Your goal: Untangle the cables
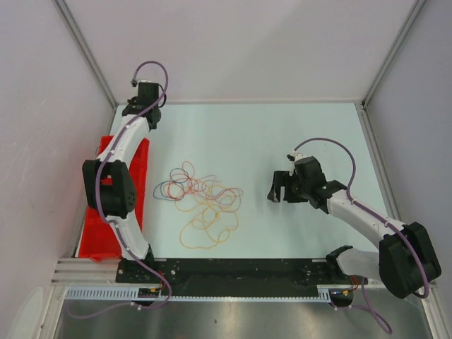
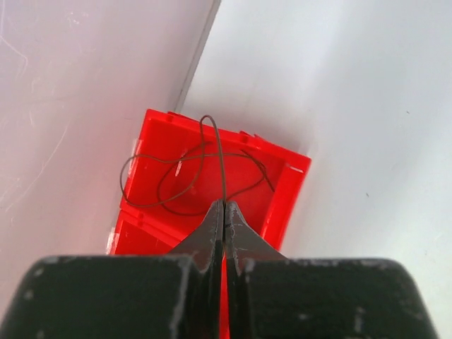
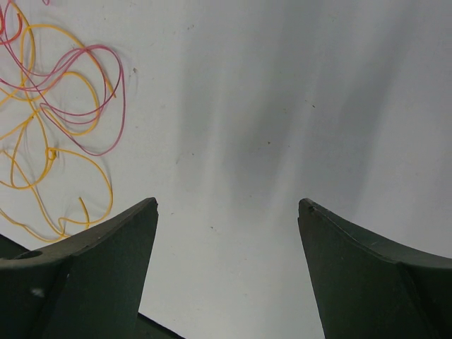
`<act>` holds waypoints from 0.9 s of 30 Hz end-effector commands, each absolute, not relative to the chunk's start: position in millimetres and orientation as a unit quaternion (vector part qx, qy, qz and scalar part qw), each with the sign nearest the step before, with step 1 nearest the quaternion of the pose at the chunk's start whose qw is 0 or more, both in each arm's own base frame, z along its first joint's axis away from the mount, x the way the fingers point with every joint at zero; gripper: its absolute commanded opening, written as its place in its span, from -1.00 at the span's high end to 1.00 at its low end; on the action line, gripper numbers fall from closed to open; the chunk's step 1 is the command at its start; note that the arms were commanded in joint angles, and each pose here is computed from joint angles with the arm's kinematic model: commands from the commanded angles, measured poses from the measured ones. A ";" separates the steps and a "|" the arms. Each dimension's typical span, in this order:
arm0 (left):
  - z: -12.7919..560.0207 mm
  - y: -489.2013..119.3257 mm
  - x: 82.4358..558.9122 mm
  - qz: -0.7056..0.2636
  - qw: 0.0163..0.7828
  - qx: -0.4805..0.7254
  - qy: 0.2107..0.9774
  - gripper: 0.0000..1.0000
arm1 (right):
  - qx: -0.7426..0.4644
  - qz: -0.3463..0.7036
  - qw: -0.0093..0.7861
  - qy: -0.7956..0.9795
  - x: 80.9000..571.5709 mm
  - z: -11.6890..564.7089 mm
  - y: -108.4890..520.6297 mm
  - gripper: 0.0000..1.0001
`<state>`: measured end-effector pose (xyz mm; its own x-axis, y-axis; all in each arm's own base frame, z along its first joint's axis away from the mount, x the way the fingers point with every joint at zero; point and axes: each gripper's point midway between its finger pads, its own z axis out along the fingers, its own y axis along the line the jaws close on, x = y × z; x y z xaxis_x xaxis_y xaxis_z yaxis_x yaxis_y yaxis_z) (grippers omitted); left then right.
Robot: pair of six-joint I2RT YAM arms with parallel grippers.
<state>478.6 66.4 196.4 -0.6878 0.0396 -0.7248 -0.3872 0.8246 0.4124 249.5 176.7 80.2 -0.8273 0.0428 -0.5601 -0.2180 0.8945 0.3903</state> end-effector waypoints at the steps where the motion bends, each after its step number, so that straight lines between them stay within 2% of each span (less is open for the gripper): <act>1: 205.5 90.4 483.4 0.306 0.377 -0.104 0.868 0.99 | -0.053 0.242 0.299 0.922 252.7 83.7 180.1 -0.69; 10: 237.6 108.1 497.5 0.317 0.428 -0.144 0.834 0.99 | -0.049 0.255 0.287 0.922 254.4 78.9 181.6 -0.69; 19: 211.6 113.6 496.5 0.312 0.415 -0.163 0.839 0.99 | -0.049 0.264 0.278 0.922 254.3 76.4 183.8 -0.68; 21: 205.1 125.7 486.2 0.314 0.407 -0.182 0.839 0.93 | -0.049 0.265 0.278 0.922 253.7 76.9 183.8 -0.68; 22: 203.9 125.4 484.7 0.309 0.410 -0.189 0.837 0.68 | -0.049 0.266 0.278 0.922 253.5 77.0 184.0 -0.68; 24: 197.7 127.8 477.1 0.300 0.406 -0.196 0.841 0.40 | -0.049 0.269 0.276 0.922 252.4 77.8 184.7 -0.69; 25: 205.0 128.3 474.0 0.296 0.415 -0.204 0.836 0.04 | -0.050 0.272 0.274 0.921 251.7 78.3 185.6 -0.68; 27: 206.4 128.1 469.0 0.291 0.417 -0.207 0.836 -0.21 | -0.051 0.281 0.273 0.919 249.9 81.2 188.5 -0.69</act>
